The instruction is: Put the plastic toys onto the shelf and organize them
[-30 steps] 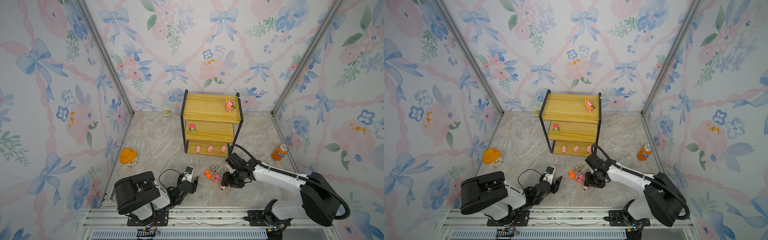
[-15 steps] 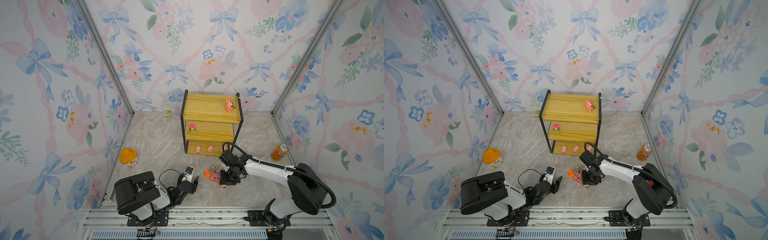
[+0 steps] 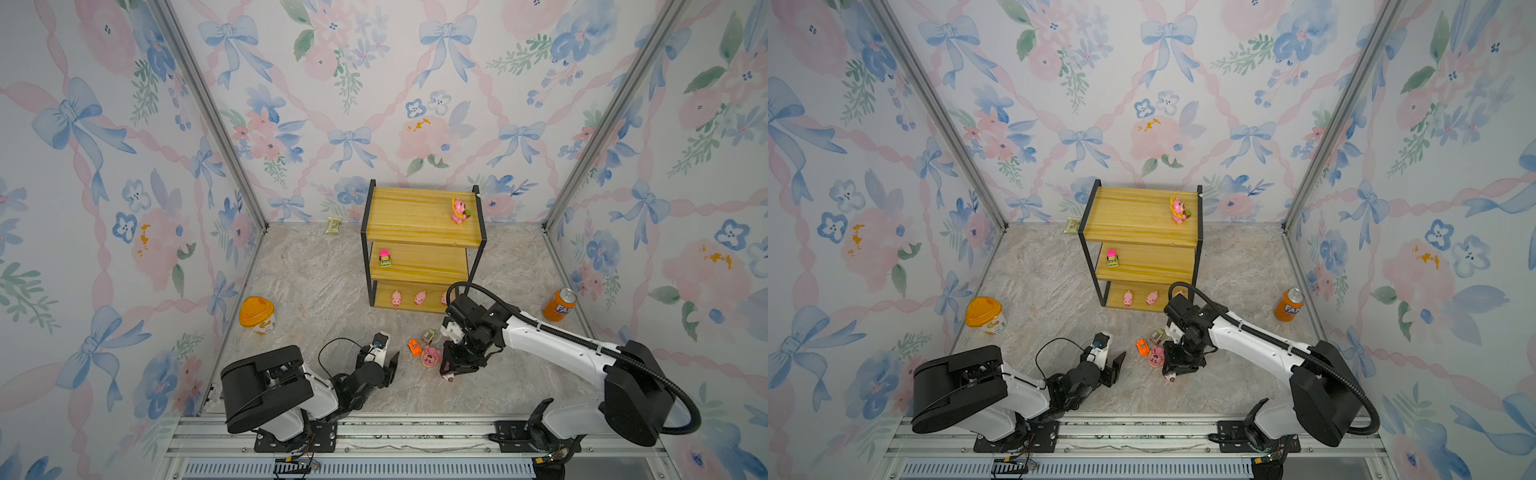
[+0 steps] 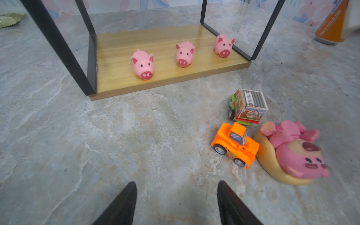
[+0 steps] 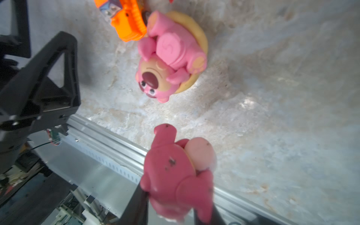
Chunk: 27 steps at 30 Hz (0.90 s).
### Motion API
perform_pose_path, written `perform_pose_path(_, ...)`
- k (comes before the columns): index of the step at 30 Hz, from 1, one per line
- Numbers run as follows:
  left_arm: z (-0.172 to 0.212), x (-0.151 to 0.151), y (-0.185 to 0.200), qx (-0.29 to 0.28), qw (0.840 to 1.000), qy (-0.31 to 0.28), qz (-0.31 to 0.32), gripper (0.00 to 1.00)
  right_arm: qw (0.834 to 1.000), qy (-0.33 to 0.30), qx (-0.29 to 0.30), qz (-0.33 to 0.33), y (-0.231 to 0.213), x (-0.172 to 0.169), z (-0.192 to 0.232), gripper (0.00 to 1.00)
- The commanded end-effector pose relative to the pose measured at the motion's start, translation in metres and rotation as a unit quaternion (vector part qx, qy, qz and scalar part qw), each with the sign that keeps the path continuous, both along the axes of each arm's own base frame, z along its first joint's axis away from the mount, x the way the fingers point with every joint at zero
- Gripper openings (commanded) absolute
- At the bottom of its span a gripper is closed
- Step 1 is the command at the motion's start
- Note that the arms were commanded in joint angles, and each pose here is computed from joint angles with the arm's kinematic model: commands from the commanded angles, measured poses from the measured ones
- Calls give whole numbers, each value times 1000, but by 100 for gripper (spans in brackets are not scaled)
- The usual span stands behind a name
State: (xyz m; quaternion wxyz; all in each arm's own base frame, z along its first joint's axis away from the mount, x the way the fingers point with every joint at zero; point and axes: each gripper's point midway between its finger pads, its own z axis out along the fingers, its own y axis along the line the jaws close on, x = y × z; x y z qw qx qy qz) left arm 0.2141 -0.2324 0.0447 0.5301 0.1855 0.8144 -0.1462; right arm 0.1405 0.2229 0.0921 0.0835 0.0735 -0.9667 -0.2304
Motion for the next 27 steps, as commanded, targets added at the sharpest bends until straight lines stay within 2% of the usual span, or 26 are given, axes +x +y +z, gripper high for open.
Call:
perform_pose_path(1,6,0,-3,-1,1000,-12,-6,67,992,81,83,-51,-1,-10,21,20)
perform_pose_path(3,6,0,-3,-2,1000,-10,-4,67,982,101,135,-79,-3,-6,32,17)
perform_pose_path(4,5,0,-3,-2,1000,-10,-4,67,978,110,150,-97,-7,-2,35,11)
perform_pose_path(5,5,1,-4,-1,1000,-10,-3,67,973,118,159,-119,-13,2,36,6)
perform_pose_path(8,5,2,-7,1,1000,-10,-6,67,960,134,182,-164,-28,11,41,1)
perform_pose_path(15,3,3,-9,3,1000,-9,-6,66,929,194,210,-235,-40,14,26,7)
perform_pose_path(20,5,4,-8,1,1000,-12,-3,67,919,237,190,-253,-44,13,11,7)
perform_pose_path(27,4,5,-6,6,1000,-13,2,67,916,254,194,-243,-40,21,-1,7)
